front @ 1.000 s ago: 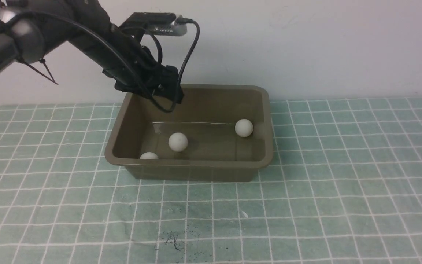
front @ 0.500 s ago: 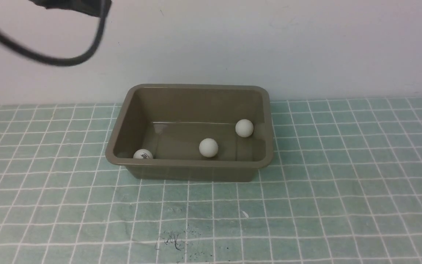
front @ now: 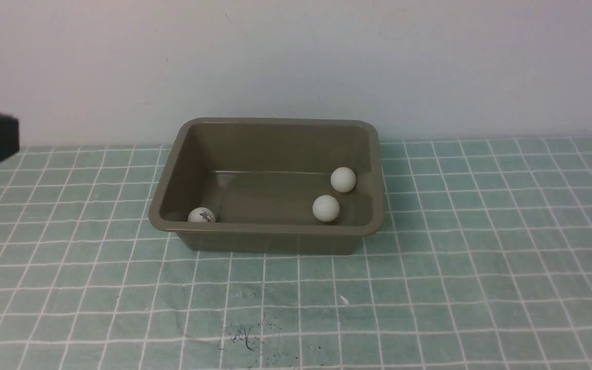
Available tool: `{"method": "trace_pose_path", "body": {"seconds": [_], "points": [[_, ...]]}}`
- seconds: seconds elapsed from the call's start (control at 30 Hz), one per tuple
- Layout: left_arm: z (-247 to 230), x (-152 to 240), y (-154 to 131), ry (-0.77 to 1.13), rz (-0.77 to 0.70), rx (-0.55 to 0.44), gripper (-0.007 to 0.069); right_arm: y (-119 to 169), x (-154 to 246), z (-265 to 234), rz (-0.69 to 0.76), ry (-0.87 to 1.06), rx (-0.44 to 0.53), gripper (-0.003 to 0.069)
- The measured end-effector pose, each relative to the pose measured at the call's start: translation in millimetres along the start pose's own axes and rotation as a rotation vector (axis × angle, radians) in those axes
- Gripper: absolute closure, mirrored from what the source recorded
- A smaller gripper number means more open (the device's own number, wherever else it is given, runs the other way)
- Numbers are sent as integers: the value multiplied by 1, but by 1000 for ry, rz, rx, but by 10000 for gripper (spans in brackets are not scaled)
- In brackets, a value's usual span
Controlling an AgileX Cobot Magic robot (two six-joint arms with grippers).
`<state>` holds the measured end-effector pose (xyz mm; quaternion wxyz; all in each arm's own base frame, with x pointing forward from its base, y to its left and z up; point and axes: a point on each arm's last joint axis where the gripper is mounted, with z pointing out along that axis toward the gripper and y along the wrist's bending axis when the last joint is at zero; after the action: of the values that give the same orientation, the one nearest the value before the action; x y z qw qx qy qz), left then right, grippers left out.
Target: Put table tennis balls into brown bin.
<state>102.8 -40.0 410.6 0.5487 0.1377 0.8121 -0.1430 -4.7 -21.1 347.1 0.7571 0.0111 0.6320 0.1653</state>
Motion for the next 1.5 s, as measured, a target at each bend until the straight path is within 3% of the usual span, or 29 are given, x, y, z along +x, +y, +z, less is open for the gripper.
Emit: {"method": "trace_pose_path", "body": {"seconds": [0.23, 0.67, 0.87, 1.0, 1.13, 1.27, 1.5], "points": [[-29, 62, -6, -119, -20, 8, 630, 0, 0, 0, 0, 1, 0, 669], [-38, 95, -8, -160, -11, 7, 630, 0, 0, 0, 0, 2, 2, 669], [-23, 114, 5, -173, 40, -105, 630, 0, 0, 0, -1, 3, 2, 669], [-5, 157, 21, -177, 40, -256, 630, 0, 0, 0, -1, 3, 2, 669], [10, 201, 30, -129, 25, -340, 630, 0, 0, 0, -1, 3, 2, 669], [25, 241, 36, -42, 9, -380, 630, 0, 1, 0, -1, 4, 2, 669], [27, 244, 37, -62, -5, -378, 630, 0, 1, 0, -1, 4, 3, 669]]}}
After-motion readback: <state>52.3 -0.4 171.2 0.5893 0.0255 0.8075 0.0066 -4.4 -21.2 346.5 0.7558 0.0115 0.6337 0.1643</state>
